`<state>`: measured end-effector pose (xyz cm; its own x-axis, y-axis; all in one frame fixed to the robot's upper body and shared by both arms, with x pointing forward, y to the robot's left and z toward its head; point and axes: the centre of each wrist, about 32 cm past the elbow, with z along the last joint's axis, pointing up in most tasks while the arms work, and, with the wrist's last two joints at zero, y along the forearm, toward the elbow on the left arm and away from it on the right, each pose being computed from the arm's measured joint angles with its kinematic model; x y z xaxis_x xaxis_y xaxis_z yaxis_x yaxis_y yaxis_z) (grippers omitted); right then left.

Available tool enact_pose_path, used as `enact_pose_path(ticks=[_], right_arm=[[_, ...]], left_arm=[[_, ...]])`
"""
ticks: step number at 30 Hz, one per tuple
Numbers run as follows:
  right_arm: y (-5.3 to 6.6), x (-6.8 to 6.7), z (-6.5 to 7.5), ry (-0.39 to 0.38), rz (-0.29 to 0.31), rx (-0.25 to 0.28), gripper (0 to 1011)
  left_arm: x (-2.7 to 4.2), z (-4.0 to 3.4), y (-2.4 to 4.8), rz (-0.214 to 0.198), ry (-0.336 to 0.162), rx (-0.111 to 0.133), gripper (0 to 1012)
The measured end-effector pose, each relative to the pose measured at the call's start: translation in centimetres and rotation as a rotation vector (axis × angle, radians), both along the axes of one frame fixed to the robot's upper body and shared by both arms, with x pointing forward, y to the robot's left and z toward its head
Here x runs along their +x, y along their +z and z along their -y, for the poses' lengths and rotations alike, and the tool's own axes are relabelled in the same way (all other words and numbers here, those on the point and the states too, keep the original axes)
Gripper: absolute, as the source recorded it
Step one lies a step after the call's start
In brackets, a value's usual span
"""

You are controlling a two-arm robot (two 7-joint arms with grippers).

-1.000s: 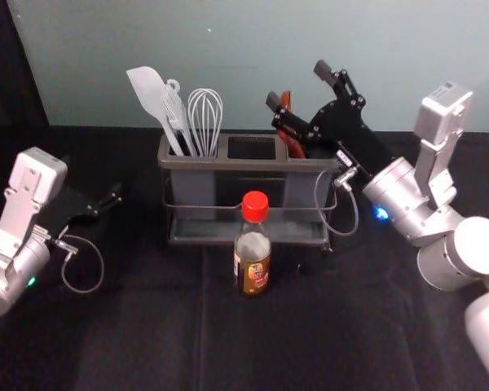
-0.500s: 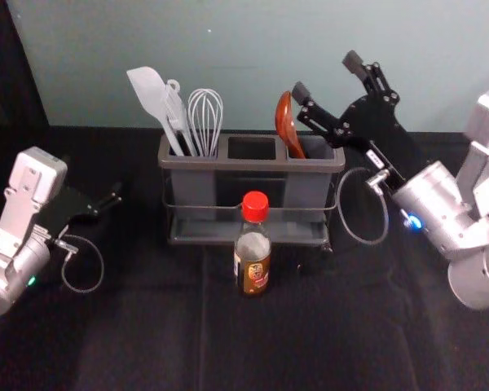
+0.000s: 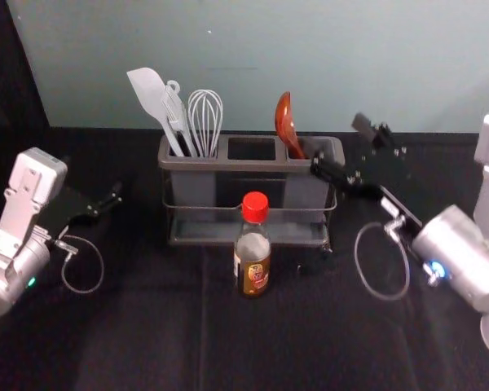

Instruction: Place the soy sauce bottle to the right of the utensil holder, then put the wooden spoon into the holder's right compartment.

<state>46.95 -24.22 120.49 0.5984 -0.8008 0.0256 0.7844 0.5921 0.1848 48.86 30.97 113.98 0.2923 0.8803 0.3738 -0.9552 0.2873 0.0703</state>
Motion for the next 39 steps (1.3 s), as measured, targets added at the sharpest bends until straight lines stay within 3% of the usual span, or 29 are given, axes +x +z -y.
enact_pose_path(ticks=[9,19,39], right_arm=[[-2.4,-2.7,0.3,0.011,-0.085,-0.02,1004],[-4.5,-3.8,0.4,0.006,-0.144,-0.045,1004],[-4.3,-3.6,0.4,0.006,-0.135,-0.044,1004]], left_arm=[[0.0,0.0,0.0,0.0,0.0,0.0,1005],[0.0,0.0,0.0,0.0,0.0,0.0,1005],[0.0,0.0,0.0,0.0,0.0,0.0,1005]])
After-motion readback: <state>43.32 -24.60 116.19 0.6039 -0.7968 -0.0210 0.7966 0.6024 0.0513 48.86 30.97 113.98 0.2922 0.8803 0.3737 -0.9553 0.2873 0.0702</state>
